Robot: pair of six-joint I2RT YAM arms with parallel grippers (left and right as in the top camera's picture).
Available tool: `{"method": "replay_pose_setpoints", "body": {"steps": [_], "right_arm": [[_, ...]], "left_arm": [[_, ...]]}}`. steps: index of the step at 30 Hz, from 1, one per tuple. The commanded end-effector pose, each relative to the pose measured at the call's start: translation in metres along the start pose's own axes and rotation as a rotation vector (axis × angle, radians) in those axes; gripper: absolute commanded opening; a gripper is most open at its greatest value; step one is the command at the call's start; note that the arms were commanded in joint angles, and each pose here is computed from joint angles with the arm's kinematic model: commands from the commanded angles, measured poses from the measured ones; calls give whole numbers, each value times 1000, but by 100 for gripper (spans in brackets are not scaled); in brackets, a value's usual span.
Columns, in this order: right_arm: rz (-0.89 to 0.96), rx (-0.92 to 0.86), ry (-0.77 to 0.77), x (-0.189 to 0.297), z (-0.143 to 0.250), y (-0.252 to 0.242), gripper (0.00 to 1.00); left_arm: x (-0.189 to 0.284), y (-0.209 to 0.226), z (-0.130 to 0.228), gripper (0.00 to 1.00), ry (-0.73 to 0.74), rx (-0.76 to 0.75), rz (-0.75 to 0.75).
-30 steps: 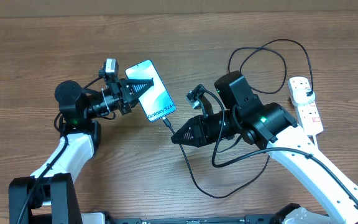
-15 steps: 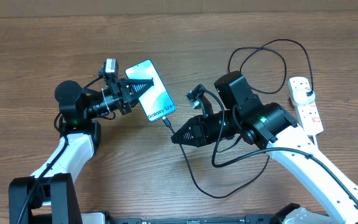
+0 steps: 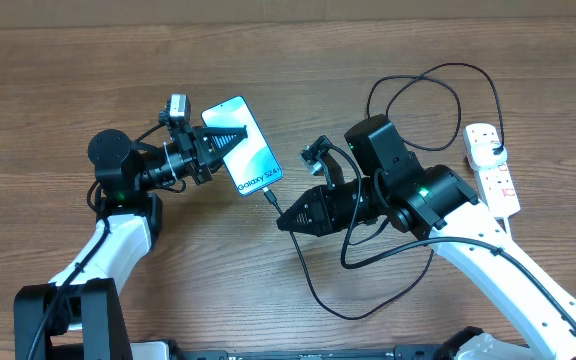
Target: Plug charger to phone and switch on socket
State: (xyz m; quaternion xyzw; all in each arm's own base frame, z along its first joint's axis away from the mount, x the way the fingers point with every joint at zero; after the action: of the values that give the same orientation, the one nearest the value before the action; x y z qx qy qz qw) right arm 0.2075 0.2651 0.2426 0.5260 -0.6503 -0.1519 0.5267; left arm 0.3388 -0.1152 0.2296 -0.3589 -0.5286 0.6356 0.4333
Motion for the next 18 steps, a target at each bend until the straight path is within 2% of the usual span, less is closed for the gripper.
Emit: {"method": "replay_pose_setpoints", "body": {"steps": [1, 18], "right_arm": [[7, 48, -33, 7, -6, 10, 4], [2, 87, -66, 8, -14, 12, 4]], "left_arm": [[0, -11, 3, 4, 24, -64, 9], [-1, -11, 4, 4, 31, -64, 7]]}}
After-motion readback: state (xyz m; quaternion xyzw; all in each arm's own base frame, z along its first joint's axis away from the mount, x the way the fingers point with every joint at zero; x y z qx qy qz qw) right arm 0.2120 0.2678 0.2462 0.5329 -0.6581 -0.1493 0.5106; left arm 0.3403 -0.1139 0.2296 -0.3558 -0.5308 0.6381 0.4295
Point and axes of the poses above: each gripper's point midway between its finger pads, its own x axis back along the fingers, its own y axis along the line the jaws close on, z = x × y, the point moved 3 cm from there along x, back along the fingers, and after that the axes turned 12 degrees about x, right-handed, at the moved point
